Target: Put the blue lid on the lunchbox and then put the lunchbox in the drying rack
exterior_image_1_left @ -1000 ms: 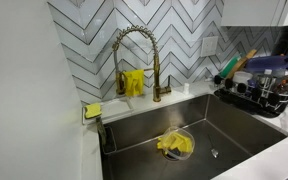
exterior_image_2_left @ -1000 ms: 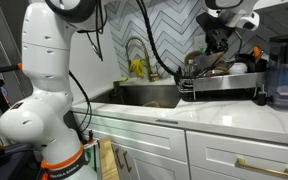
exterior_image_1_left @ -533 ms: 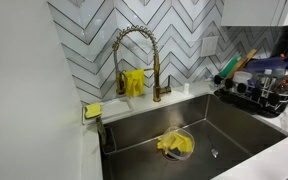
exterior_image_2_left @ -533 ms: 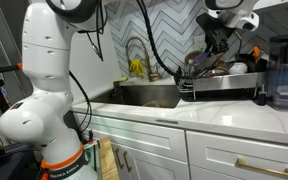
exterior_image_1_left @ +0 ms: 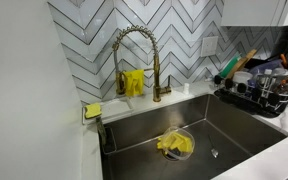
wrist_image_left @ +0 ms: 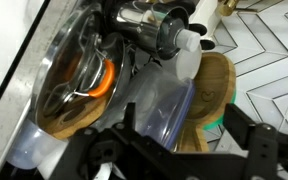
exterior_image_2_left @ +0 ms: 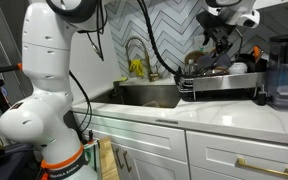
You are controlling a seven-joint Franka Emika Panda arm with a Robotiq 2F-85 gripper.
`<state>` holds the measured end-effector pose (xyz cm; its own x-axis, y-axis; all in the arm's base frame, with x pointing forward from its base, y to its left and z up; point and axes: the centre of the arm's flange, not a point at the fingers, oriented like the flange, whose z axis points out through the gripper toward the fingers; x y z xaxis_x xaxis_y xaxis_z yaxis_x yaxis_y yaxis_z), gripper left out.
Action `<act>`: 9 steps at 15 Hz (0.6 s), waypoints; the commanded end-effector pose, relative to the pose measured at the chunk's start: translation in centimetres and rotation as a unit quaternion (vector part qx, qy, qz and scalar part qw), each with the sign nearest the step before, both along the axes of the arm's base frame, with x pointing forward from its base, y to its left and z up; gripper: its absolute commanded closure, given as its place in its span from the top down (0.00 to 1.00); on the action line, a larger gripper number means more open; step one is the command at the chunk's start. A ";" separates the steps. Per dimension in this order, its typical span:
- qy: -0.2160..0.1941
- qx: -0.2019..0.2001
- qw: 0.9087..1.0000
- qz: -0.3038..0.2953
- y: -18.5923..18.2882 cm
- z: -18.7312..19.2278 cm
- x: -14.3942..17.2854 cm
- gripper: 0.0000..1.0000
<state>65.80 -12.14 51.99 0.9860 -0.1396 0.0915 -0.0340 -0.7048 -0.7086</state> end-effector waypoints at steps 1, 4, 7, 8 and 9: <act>-0.005 -0.010 1.000 -0.004 -0.4 2.3 -1.4 1.00; -0.023 -0.030 0.999 0.001 -1.2 5.0 -3.3 1.00; -0.031 -0.063 0.997 0.023 -2.2 7.9 -6.2 1.00; -0.034 -0.084 0.995 0.038 -2.6 9.0 -7.4 1.00; -0.037 -0.106 0.992 0.054 -3.1 9.9 -8.5 1.00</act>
